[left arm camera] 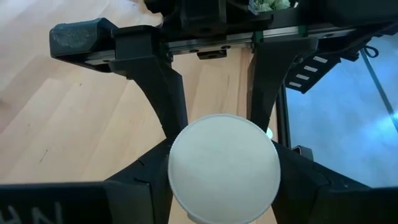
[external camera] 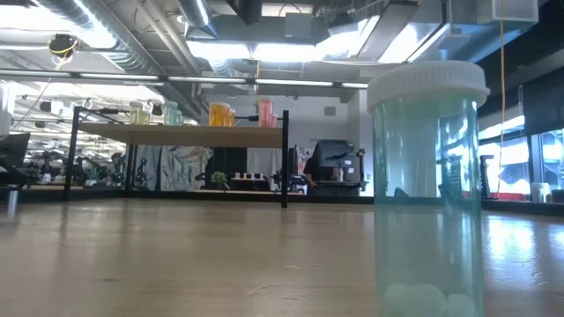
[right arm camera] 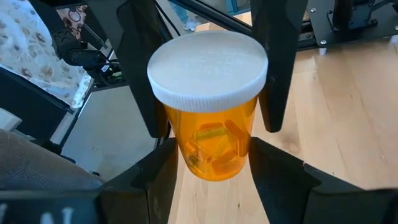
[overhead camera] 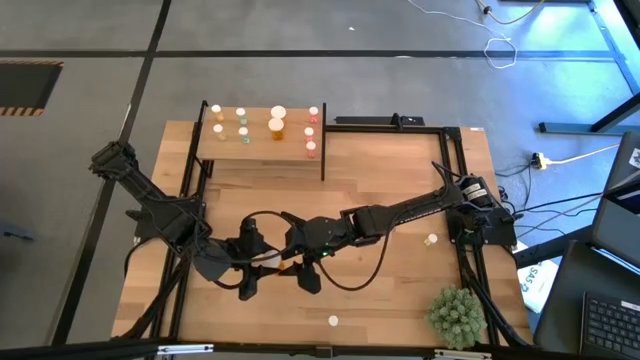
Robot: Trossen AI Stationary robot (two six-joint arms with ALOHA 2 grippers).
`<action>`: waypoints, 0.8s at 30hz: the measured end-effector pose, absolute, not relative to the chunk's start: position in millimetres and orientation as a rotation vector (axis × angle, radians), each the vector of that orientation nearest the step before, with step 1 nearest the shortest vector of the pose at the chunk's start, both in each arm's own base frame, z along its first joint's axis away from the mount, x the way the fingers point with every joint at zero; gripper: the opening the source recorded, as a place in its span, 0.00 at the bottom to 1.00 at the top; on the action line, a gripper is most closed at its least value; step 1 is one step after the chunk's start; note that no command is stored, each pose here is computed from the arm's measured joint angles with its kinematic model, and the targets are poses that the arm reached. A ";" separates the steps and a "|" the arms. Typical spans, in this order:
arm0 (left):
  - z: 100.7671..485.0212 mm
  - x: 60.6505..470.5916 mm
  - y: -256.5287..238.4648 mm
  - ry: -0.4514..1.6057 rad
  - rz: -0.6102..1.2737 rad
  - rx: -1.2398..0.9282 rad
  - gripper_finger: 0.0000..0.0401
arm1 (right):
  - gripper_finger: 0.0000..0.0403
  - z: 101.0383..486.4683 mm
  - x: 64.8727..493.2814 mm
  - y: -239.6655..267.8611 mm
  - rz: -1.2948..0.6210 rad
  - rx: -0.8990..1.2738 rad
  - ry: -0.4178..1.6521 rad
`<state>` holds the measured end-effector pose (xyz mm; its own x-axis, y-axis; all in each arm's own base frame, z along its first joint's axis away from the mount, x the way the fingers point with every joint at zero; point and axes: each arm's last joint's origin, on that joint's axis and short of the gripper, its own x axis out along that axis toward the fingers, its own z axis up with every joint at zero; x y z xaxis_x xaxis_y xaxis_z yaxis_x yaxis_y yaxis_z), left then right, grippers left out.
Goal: Pick and place medicine bottles onto shelf by color
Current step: Put the orange pill bottle on the shelf aligned with the orange pill bottle on the shelf
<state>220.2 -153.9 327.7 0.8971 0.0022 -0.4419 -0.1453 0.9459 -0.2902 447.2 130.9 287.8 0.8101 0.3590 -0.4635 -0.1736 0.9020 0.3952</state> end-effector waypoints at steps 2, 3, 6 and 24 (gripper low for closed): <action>327.7 220.2 -153.8 0.452 0.079 -0.324 0.48 | 0.48 287.9 447.2 130.9 0.291 0.342 0.558; 327.7 220.2 -153.8 0.452 0.079 -0.324 0.48 | 0.48 287.8 447.2 130.9 0.291 0.342 0.558; 327.7 220.2 -153.8 0.452 0.080 -0.324 0.48 | 0.48 287.7 447.1 130.8 0.291 0.335 0.558; 325.7 219.2 -152.7 0.472 0.089 -0.309 0.48 | 0.48 273.3 439.1 126.2 0.261 0.326 0.734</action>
<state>219.2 -152.7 325.7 0.8876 0.0133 -0.4605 -0.1554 0.9497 -0.2720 439.1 126.2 273.3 0.7146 0.3433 -0.6095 -0.1182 0.9180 0.3785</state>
